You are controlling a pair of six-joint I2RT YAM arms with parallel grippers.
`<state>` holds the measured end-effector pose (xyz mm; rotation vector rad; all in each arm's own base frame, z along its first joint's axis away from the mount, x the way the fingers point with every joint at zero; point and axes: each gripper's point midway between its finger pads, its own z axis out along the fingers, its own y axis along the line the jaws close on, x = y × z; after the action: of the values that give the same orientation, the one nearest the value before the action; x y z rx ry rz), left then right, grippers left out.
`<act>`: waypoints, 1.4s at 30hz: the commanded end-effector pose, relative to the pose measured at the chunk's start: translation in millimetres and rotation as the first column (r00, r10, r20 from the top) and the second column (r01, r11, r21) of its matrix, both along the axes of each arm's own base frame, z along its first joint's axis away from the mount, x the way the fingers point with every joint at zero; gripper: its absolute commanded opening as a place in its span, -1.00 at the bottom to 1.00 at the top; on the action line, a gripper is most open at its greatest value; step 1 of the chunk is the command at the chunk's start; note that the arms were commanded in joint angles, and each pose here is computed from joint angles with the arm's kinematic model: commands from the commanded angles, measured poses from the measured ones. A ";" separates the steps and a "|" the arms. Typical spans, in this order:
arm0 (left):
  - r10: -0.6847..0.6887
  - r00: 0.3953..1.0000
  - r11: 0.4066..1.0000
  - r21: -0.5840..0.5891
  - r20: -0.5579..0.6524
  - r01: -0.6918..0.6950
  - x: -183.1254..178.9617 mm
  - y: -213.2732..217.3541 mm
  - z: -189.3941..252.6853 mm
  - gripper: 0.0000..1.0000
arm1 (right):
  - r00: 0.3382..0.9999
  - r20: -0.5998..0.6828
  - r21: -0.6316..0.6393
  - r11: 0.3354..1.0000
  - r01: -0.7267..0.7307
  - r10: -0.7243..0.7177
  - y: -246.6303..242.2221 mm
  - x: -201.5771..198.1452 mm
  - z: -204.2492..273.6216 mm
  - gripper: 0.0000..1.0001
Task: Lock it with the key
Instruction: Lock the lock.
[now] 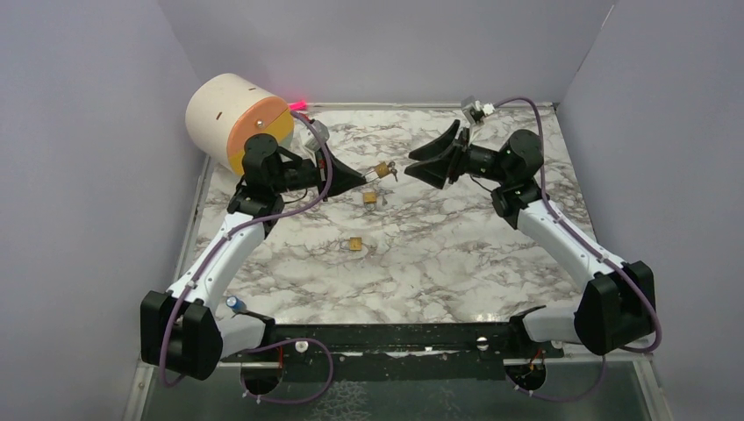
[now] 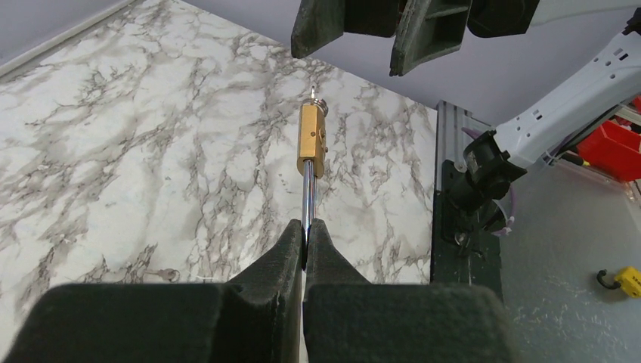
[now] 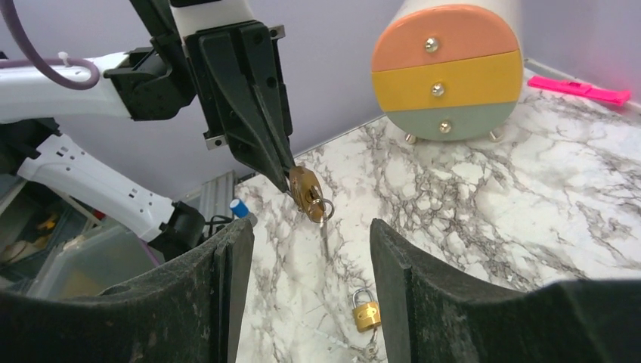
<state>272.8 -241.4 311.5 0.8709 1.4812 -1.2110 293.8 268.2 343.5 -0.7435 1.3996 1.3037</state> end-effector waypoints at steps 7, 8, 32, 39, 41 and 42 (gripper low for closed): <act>-0.055 0.998 0.998 -0.006 0.006 0.055 -3.1 -2.0 -2.1 -1.00 | 0.995 0.041 0.014 0.996 -0.090 0.089 13.5 -10.7 0.3 0.23; -0.056 0.998 0.998 -0.005 0.003 0.056 -2.6 -2.2 -2.8 -1.00 | 0.995 0.041 0.011 0.996 -0.091 0.090 15.9 -10.9 -0.5 0.23; -0.054 0.998 0.999 -0.004 0.011 0.054 -5.2 -1.2 -1.0 -1.00 | 0.994 0.031 -0.022 0.995 -0.100 0.100 36.8 -5.2 -11.3 -0.32; -0.068 0.998 0.998 -0.004 0.010 0.068 -7.9 -1.7 -0.5 -1.00 | 0.994 0.033 -0.018 0.994 -0.108 0.108 38.0 -4.8 -11.3 -0.42; -0.074 0.997 0.997 -0.004 0.007 0.074 -9.0 -2.0 -1.0 -1.00 | 0.993 0.035 -0.016 0.994 -0.109 0.109 38.1 -4.7 -10.8 -0.44; -0.074 0.997 0.997 -0.004 0.007 0.074 -9.5 -1.9 -0.9 -1.00 | 0.993 0.034 -0.016 0.994 -0.111 0.111 38.3 -4.8 -11.1 -0.45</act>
<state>270.8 -244.1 303.0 0.8923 1.5003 -1.2555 286.1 302.9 315.5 -0.8486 1.4130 1.3726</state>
